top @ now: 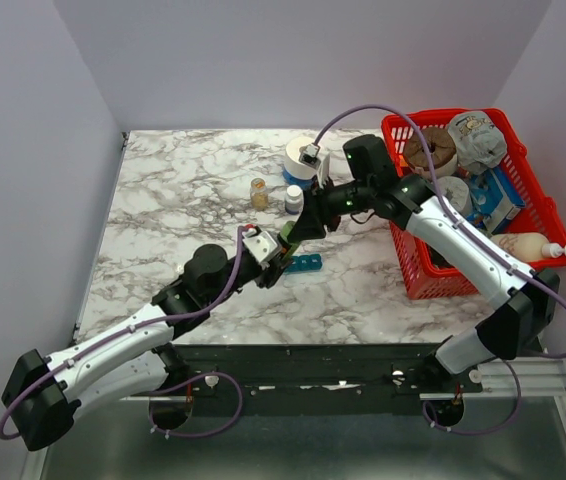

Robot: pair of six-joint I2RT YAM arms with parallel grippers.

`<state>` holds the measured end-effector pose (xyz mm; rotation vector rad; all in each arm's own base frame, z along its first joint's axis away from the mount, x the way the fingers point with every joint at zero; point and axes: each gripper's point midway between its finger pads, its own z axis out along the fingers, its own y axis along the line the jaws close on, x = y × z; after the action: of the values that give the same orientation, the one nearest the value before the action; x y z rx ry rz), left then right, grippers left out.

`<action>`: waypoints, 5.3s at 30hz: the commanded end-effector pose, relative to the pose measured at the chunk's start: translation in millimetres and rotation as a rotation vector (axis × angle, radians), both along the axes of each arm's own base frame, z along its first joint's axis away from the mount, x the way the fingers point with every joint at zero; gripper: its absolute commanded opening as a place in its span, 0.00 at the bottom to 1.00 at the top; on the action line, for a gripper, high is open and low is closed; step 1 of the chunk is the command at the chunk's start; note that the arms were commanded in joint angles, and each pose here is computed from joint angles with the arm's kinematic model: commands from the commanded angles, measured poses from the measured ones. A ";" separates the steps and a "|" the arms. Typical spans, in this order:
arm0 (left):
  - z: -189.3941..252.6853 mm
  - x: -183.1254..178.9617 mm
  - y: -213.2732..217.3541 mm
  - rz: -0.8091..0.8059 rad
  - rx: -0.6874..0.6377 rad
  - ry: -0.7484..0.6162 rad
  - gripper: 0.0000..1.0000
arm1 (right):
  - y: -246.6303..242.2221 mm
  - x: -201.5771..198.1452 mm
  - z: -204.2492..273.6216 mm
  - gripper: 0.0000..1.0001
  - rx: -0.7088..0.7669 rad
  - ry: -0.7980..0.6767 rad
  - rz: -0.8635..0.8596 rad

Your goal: Sort the pills into containers

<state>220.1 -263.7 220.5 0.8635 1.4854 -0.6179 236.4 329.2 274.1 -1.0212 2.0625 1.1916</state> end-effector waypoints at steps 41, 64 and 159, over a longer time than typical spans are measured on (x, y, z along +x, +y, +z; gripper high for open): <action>26.1 -10.7 -1.5 -0.101 -0.097 -0.016 0.00 | 7.8 -3.9 20.7 0.99 0.001 -0.089 0.029; 19.7 -57.8 -15.0 -0.394 -0.033 -0.061 0.00 | 11.3 -84.5 13.4 0.13 0.273 -0.789 0.913; 7.4 -21.9 0.6 -0.151 -0.027 0.044 0.00 | 15.7 -39.3 14.1 0.45 -0.039 -0.104 0.234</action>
<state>193.6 -262.7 210.4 0.9725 1.5095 -0.7923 206.7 338.9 268.6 -1.2986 1.9932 1.1186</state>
